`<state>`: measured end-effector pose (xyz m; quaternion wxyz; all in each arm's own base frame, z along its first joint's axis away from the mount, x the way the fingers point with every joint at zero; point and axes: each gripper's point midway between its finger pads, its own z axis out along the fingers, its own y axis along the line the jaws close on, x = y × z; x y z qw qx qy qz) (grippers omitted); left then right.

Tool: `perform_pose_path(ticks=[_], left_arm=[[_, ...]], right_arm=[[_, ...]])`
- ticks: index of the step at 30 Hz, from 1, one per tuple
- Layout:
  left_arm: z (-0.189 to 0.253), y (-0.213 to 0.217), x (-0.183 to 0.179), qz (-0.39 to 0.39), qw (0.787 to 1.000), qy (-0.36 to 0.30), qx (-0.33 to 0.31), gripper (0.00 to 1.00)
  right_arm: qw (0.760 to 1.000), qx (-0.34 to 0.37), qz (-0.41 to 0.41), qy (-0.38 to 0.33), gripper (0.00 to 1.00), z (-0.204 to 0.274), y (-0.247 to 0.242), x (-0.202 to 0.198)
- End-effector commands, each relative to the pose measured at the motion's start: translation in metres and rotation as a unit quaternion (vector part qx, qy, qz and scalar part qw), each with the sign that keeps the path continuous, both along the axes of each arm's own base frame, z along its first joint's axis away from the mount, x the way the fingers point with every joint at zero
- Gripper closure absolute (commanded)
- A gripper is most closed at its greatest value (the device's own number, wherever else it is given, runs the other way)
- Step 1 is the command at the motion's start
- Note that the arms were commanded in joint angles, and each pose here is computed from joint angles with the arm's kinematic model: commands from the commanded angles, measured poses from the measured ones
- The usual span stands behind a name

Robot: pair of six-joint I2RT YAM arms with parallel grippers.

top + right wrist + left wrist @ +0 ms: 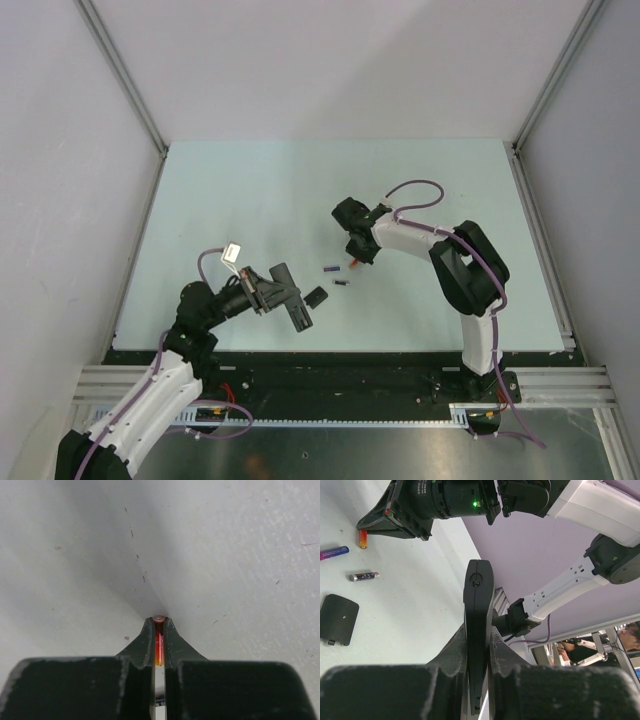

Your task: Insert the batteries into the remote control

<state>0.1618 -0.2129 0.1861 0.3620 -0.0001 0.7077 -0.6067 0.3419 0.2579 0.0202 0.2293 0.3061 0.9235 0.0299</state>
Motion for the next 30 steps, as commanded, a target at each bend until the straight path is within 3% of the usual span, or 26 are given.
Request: perform_pose_path(ticks=[1, 8, 13, 17, 24, 30], left_arm=[[0.011, 0.000, 0.001, 0.005, 1.000, -0.015, -0.014, 1.00], [0.006, 0.000, 0.011, 0.019, 1.000, -0.001, -0.004, 1.00], [0.017, -0.003, 0.026, 0.032, 0.999, -0.008, 0.007, 1.00], [0.026, -0.007, 0.041, 0.041, 0.999, -0.008, 0.017, 1.00], [0.048, -0.019, 0.066, 0.039, 0.999, -0.008, 0.019, 1.00], [0.055, -0.030, 0.077, 0.026, 1.000, 0.012, -0.005, 1.00]], right_arm=[[0.998, -0.045, 0.036, -0.005, 1.00, -0.003, -0.017, -0.001], [0.963, -0.146, 0.206, -0.094, 1.00, 0.058, -0.038, 0.000], [0.936, -0.097, 0.270, -0.207, 1.00, 0.123, -0.026, -0.017], [0.886, -0.047, 0.355, -0.293, 1.00, 0.176, 0.003, -0.055], [0.807, 0.020, 0.424, -0.410, 1.00, 0.255, 0.031, -0.111], [0.785, 0.025, 0.435, -0.440, 1.00, 0.268, 0.054, -0.134]])
